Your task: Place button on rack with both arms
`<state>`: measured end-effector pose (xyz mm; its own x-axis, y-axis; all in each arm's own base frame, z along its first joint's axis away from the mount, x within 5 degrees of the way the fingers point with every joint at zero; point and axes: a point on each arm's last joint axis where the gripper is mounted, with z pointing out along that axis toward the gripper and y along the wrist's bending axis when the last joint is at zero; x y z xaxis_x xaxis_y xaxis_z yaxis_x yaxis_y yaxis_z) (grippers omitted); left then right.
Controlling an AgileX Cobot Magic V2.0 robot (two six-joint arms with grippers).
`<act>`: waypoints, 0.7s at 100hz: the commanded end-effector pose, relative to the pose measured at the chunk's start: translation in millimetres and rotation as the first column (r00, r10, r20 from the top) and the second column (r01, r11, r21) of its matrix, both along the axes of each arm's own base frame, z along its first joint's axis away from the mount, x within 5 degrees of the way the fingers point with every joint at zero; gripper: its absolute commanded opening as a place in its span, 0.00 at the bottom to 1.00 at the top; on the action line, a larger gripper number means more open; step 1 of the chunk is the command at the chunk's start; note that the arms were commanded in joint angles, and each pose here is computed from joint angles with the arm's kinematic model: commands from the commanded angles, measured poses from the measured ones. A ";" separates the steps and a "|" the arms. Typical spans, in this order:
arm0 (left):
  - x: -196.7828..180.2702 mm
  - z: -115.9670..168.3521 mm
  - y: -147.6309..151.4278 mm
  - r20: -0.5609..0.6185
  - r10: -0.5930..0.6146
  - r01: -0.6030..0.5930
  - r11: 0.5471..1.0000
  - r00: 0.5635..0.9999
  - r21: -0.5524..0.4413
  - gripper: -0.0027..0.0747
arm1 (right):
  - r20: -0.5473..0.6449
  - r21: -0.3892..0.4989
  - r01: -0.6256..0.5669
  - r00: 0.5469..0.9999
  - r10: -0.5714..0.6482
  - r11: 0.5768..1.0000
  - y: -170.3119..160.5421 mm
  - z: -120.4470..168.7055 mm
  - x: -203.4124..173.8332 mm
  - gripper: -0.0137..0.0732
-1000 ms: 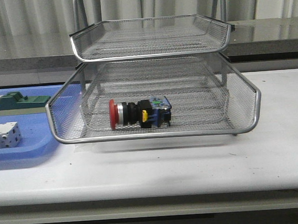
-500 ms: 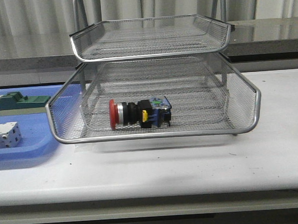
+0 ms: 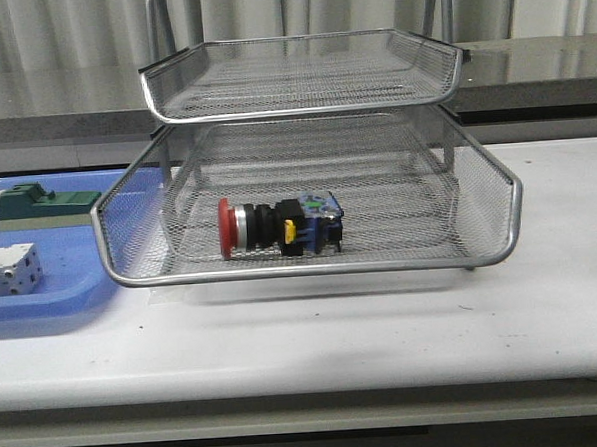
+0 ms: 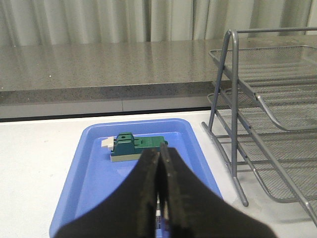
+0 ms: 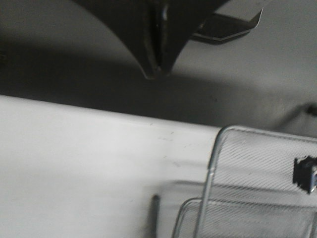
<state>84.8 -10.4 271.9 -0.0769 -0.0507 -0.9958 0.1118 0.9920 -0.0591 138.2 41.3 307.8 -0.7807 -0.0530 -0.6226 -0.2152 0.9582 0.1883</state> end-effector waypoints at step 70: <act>0.8 14.3 4.1 0.077 0.047 -0.045 0.999 0.996 -0.030 0.01 | 0.117 -0.219 -0.698 0.675 0.728 0.682 143.5 -64.2 49.8 0.08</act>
